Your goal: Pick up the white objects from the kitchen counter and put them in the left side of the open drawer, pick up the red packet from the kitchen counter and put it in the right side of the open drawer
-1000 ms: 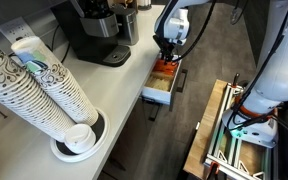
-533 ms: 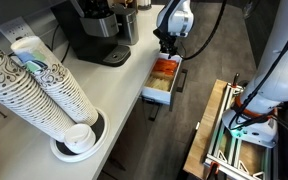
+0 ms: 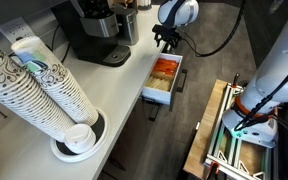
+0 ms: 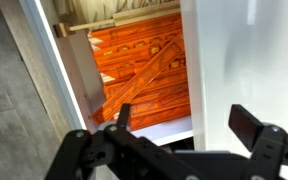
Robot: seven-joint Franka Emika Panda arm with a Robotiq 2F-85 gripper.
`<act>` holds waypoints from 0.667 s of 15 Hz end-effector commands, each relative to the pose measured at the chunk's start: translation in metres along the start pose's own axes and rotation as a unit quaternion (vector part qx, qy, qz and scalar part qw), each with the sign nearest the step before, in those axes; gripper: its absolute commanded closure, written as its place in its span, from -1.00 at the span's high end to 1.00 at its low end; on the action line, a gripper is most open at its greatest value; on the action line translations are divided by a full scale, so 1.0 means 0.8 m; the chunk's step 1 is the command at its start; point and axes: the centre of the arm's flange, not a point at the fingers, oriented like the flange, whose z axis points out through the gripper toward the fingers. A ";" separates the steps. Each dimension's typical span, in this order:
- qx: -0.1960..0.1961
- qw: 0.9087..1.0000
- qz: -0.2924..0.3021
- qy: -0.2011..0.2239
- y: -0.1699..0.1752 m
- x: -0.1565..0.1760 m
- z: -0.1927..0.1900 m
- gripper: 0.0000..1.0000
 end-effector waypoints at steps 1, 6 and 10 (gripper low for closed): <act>-0.024 0.995 -0.098 0.007 0.015 -0.022 -0.036 1.00; -0.042 0.974 -0.224 0.010 0.015 -0.039 -0.061 1.00; -0.045 0.957 -0.286 0.016 0.016 -0.051 -0.073 1.00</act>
